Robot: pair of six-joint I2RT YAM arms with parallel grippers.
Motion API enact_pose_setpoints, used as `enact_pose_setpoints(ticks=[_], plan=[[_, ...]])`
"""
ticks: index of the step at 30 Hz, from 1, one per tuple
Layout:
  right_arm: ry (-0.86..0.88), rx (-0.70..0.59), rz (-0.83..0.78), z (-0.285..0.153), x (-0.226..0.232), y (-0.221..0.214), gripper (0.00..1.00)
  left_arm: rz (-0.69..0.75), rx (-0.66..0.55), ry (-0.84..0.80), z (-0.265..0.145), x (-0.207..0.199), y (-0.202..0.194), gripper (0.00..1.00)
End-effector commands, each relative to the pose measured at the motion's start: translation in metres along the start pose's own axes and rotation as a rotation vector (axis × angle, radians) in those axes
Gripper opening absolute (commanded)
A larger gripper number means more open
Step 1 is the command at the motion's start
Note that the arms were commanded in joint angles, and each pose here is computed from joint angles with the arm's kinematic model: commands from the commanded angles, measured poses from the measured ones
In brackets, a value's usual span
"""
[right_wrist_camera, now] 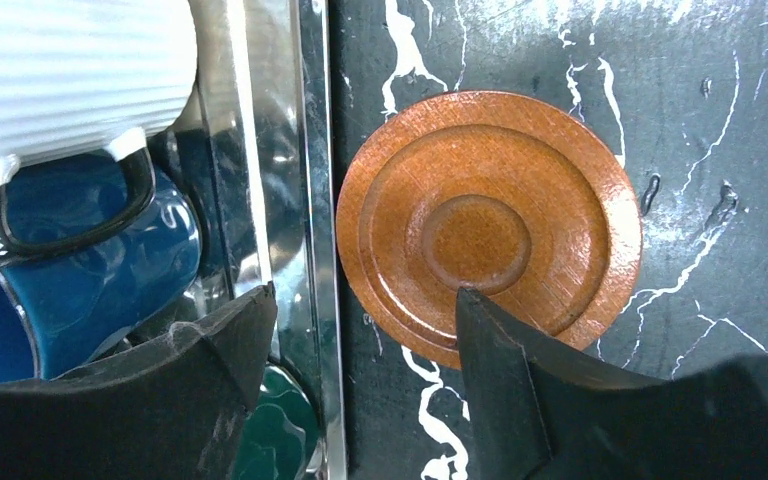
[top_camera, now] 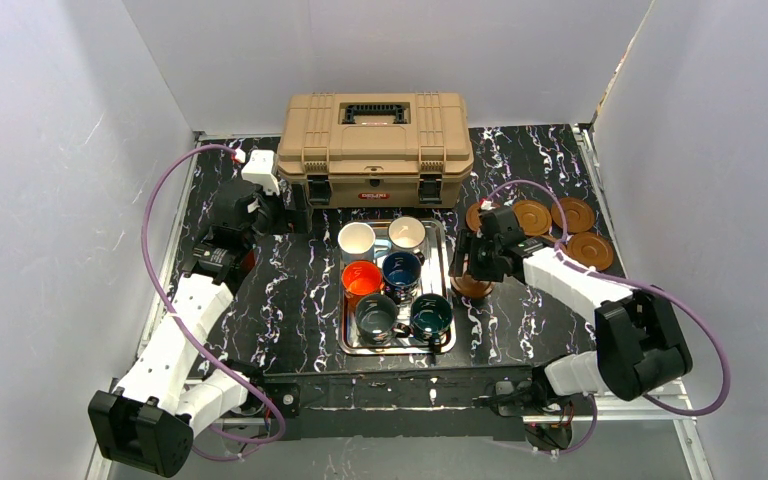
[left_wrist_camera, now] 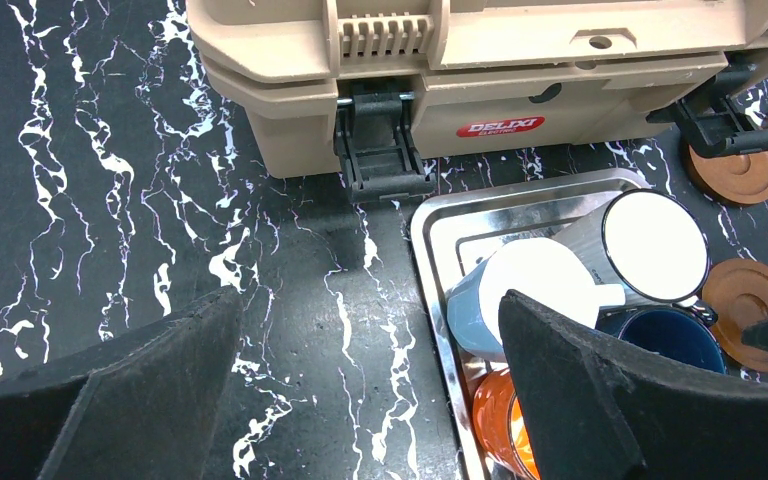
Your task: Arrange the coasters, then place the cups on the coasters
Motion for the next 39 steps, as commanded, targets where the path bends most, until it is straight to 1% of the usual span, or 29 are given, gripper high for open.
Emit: enact_pose_setpoints(ticks=[1, 13, 18, 27, 32, 36, 39], plan=[[-0.034, -0.073, -0.033, 0.005, 0.009, 0.014, 0.73, 0.003, -0.018, 0.0, -0.002, -0.001, 0.002, 0.98], [-0.177, -0.062, -0.137, 0.022, 0.016, 0.008, 0.71, 0.001, -0.016, -0.002, -0.002, -0.001, 0.003, 0.98], [-0.201, -0.04, -0.144, 0.027, 0.01, 0.003, 0.71, 0.001, -0.014, -0.005, -0.002, -0.001, 0.002, 0.98], [-0.317, -0.044, -0.175, 0.024, -0.009, 0.004, 0.72, -0.001, -0.015, -0.003, -0.003, -0.001, 0.002, 0.98], [-0.359, -0.047, -0.148, 0.016, -0.028, 0.014, 0.73, -0.001, -0.016, -0.001, -0.003, -0.001, 0.002, 0.98], [-0.34, -0.046, -0.104, 0.01, -0.04, 0.02, 0.73, -0.001, -0.015, -0.003, -0.003, -0.001, 0.002, 0.98], [-0.323, -0.047, -0.1, 0.007, -0.04, 0.022, 0.73, -0.001, -0.016, -0.004, -0.003, -0.001, 0.002, 0.98]])
Point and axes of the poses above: each gripper's point midway between its finger pads, its own z axis out along the fingers, its own x axis along the line the jaws close on, y = z × x, the point moved 6 cm from there along -z, back along the fingers, and after that the axes turned 9 degrees about z, right-handed, at the moved point
